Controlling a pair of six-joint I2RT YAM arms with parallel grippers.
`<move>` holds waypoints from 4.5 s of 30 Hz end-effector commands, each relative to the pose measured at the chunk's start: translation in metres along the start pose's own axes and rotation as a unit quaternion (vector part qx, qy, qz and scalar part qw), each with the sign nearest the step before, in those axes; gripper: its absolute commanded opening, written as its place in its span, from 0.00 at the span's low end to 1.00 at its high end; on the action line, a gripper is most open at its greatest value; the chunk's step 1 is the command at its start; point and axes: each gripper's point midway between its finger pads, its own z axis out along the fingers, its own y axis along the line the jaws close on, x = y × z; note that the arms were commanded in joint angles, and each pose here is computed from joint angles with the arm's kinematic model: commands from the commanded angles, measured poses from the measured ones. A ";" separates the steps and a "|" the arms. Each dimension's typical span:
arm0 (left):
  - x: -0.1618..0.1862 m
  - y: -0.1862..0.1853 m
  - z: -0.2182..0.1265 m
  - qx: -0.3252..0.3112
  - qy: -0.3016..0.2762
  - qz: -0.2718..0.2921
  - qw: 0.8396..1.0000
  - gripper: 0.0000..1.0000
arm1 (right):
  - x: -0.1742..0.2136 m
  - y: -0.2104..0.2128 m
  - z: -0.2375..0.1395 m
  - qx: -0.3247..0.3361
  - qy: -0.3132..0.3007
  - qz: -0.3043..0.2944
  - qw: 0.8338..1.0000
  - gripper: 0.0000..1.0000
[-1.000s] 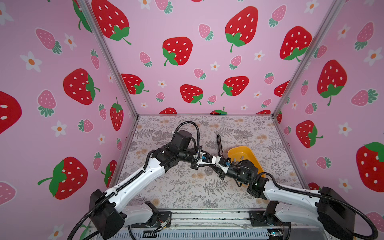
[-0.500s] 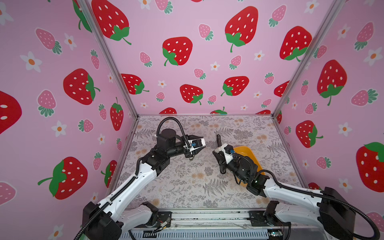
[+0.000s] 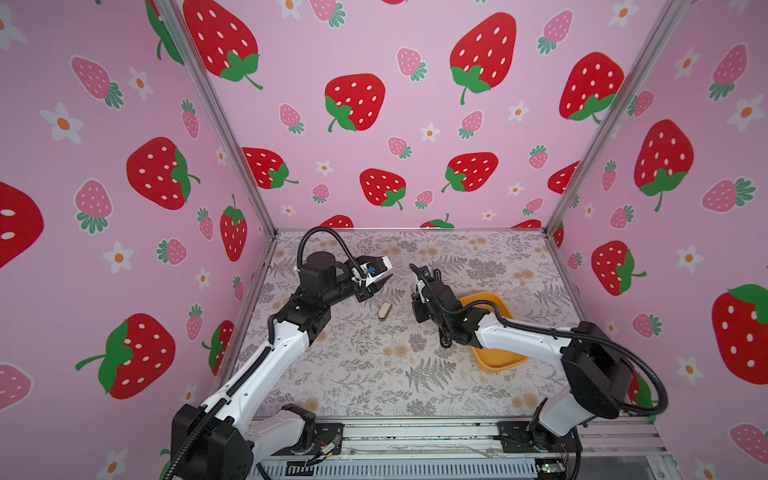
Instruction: Load the staples into the stapler
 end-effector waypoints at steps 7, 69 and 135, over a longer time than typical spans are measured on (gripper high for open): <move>-0.005 0.012 -0.003 -0.013 -0.008 -0.002 1.000 0.51 | 0.070 -0.015 0.044 0.036 0.158 0.011 0.987 0.04; 0.157 -0.029 0.031 0.094 0.236 0.175 0.951 0.63 | 0.098 -0.007 0.047 -0.023 0.205 0.059 0.977 0.56; 0.248 -0.084 0.062 0.286 0.318 0.344 0.836 0.64 | 0.024 -0.099 -0.032 0.017 0.036 0.157 0.987 0.63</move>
